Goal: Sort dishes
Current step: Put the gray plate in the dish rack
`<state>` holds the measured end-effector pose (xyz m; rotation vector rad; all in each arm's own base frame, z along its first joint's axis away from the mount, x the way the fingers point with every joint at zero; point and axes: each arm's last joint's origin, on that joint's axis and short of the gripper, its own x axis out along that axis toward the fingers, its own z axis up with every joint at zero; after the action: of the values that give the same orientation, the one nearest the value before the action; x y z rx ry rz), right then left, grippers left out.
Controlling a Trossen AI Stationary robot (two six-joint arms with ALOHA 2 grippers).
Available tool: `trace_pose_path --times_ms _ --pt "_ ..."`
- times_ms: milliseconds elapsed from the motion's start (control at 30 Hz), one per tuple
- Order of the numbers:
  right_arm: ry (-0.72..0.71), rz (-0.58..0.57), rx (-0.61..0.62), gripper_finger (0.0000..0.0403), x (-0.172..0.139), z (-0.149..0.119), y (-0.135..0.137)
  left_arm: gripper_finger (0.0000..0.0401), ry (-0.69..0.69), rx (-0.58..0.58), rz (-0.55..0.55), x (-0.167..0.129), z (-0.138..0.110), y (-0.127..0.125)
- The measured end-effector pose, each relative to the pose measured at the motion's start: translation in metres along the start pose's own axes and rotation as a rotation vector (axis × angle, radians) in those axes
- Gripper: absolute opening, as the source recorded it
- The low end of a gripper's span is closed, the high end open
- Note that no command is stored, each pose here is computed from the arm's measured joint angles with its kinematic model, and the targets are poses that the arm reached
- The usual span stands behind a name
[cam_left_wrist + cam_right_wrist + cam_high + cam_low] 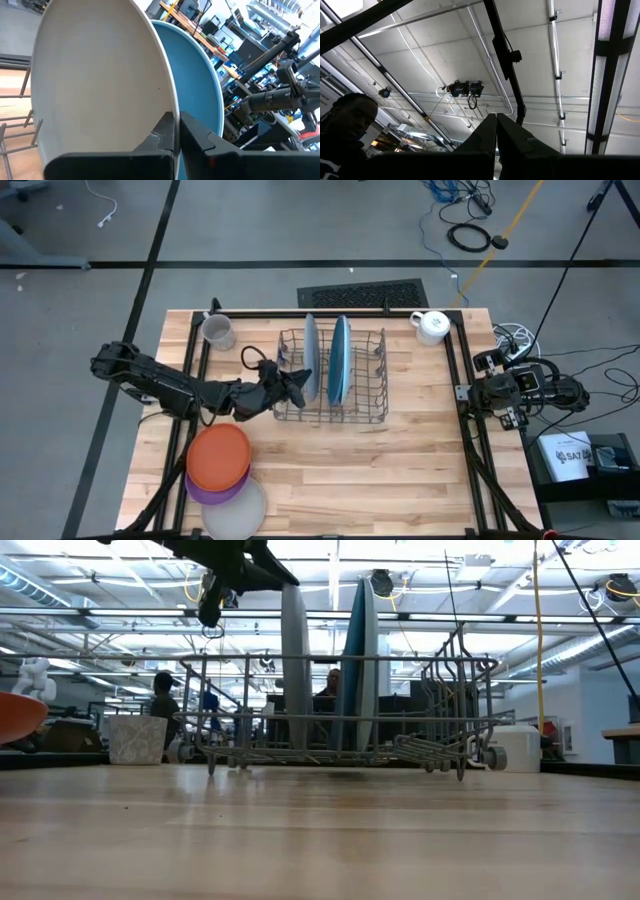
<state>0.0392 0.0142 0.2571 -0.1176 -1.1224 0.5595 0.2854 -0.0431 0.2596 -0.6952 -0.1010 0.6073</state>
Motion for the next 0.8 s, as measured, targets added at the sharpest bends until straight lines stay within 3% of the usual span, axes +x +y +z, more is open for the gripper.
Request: trace_pose_path --times_ms 600,800 --pt "0.000 0.000 0.000 0.0009 0.0000 0.0000 0.0000 0.0017 0.015 0.021 -0.017 0.0003 -0.0001 -0.0004" --pt "0.000 0.000 0.000 0.0009 0.0000 0.0000 0.0000 0.0067 0.015 0.015 -0.025 0.0003 0.0002 -0.0010"
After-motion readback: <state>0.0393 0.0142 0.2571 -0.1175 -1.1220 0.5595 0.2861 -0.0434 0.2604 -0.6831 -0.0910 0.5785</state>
